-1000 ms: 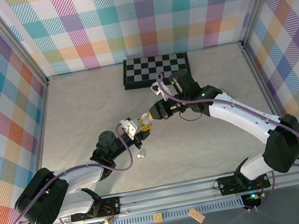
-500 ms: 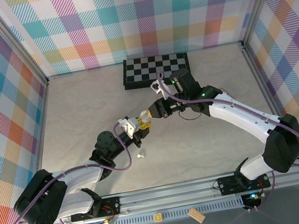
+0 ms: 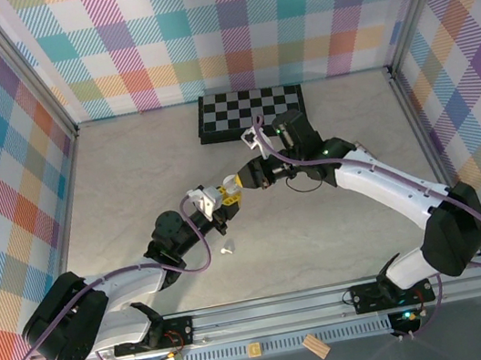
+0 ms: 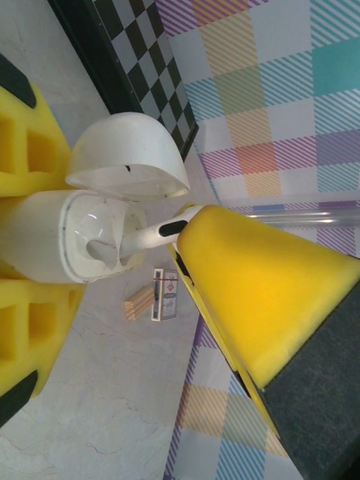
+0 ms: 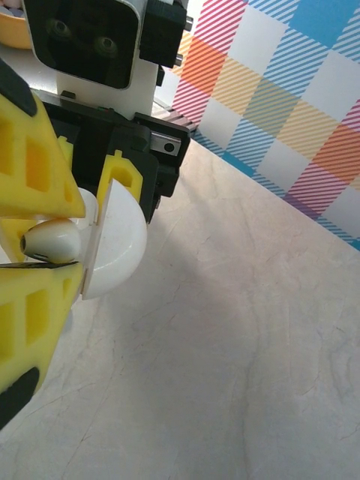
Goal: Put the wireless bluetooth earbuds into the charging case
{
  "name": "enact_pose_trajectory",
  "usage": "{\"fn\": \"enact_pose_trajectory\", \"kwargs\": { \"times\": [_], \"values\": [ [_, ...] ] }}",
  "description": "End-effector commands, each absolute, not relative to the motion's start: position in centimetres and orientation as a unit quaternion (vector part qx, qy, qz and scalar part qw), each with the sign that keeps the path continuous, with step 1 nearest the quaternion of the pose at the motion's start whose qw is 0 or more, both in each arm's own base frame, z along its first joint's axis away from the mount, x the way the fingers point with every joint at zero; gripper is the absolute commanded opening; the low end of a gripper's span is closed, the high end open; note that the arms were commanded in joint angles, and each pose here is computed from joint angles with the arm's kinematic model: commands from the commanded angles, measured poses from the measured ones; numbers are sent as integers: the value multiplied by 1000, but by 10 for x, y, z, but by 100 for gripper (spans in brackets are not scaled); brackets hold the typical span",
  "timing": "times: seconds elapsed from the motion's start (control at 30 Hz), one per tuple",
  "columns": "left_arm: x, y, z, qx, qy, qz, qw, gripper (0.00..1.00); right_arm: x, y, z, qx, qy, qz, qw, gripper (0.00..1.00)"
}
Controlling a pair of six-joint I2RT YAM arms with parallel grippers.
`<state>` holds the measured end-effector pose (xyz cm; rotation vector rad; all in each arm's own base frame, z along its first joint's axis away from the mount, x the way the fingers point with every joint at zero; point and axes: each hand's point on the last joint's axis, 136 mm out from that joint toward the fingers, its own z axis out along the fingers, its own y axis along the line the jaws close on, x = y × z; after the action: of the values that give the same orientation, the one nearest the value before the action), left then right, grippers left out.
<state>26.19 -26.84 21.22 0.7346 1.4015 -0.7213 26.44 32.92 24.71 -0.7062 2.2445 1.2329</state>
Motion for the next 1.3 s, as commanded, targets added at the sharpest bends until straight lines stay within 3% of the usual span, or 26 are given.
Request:
{"fn": "enact_pose_trajectory", "kwargs": {
  "times": [0.0, 0.7, 0.9, 1.27],
  "values": [
    [260, -270, 247, 310, 574, -334, 680, 8, 269, 327, 234, -248, 833, 439, 229, 21],
    [261, -273, 249, 305, 566, -344, 684, 7, 277, 322, 237, -215, 841, 436, 238, 23],
    [261, -270, 249, 301, 568, -342, 685, 7, 281, 316, 242, -217, 843, 421, 256, 36],
    [261, -273, 249, 302, 568, -346, 683, 7, 270, 315, 247, -240, 831, 431, 258, 50]
  ]
}}
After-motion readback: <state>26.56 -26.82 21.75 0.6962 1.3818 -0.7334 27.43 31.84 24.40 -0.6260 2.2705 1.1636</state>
